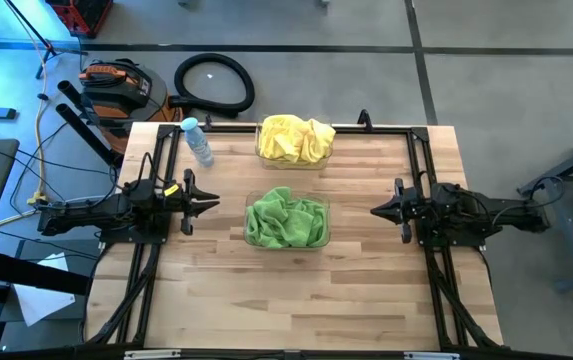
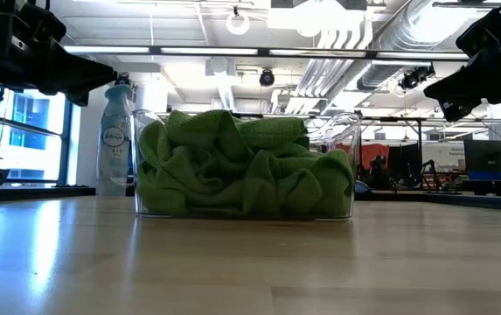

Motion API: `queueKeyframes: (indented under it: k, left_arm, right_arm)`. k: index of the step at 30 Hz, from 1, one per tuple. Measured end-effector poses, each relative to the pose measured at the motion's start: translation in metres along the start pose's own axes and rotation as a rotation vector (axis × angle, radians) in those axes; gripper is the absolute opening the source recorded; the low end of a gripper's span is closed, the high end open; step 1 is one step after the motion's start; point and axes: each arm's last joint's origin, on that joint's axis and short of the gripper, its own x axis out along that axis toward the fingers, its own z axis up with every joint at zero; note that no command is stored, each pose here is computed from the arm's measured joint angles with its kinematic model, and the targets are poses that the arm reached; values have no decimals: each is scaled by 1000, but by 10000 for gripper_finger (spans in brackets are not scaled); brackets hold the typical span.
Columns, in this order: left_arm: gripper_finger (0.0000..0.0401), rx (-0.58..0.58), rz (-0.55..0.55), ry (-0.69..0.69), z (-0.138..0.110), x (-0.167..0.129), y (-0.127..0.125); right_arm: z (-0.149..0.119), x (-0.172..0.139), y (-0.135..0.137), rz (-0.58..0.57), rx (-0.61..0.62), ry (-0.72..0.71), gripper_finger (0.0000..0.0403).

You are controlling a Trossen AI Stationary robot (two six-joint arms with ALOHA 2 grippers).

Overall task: Sort microfiber towel by color & place in baskets
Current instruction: Return to Home Position

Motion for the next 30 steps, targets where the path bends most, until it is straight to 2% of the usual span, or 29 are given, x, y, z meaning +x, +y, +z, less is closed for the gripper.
queueKeyframes:
  k: [30]
  left_arm:
    - [53,0,0,0,0,0,0]
  right_arm:
    - [-1,0,0,-1,0,8,0]
